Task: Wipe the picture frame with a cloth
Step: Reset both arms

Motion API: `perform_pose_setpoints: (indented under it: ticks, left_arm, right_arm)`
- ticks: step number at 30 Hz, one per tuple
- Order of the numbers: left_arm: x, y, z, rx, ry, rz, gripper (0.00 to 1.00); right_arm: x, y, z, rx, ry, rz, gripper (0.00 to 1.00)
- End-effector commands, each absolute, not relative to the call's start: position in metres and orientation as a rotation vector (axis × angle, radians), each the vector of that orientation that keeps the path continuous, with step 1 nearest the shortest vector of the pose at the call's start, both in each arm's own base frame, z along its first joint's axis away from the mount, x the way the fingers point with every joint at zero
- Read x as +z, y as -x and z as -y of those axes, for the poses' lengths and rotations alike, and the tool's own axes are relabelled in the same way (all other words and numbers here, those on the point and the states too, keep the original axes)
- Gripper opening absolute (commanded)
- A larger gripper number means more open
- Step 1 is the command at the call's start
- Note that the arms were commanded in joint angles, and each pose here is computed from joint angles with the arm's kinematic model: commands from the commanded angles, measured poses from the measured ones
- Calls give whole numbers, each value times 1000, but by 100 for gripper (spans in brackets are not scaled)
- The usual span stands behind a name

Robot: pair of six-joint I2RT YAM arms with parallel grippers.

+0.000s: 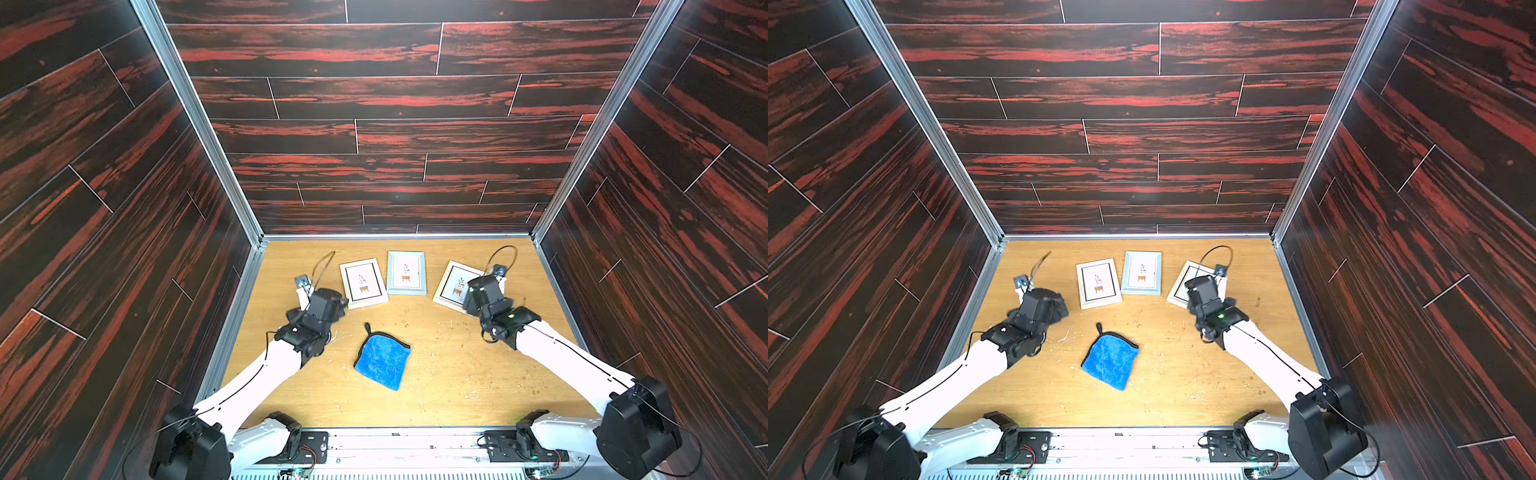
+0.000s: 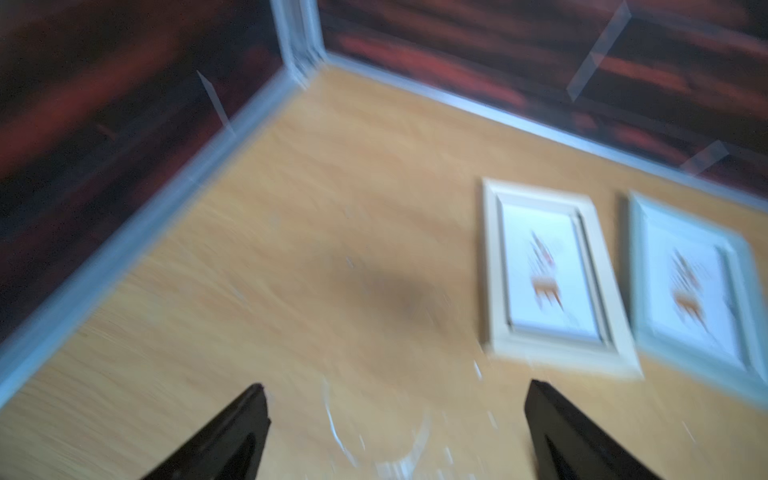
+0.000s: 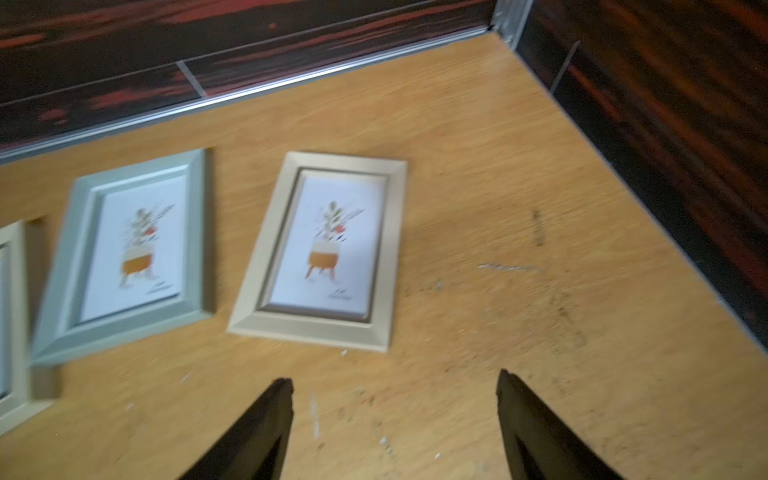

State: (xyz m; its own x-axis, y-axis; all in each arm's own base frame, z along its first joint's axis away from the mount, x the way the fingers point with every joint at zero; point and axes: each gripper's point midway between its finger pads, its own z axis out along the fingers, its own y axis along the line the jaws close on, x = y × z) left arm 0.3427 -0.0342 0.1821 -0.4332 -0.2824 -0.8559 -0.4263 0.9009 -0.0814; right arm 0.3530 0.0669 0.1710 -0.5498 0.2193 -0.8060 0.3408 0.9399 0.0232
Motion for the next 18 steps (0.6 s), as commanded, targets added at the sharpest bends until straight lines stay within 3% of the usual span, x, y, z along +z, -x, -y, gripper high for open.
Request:
perform_pose_setpoints:
  ticks: [1,5,9,18]
  left_arm:
    - [202,-363,-12,507,554,-1876,100]
    - [193,-379,-36,663,479,-1821,100]
    - [168,-380,-57,729,417,-1806,100]
    - [117,-394,-72,493,421,-1838,100]
  right_arm:
    - [183,-366,-32,-301,-536,-2044,84]
    - [190,-367,-5,-443,-529,-1879,88]
    - [163,-372,20,-526,-512,-1868,88]
    - [132,-368,37,-534,-437,-1728,87]
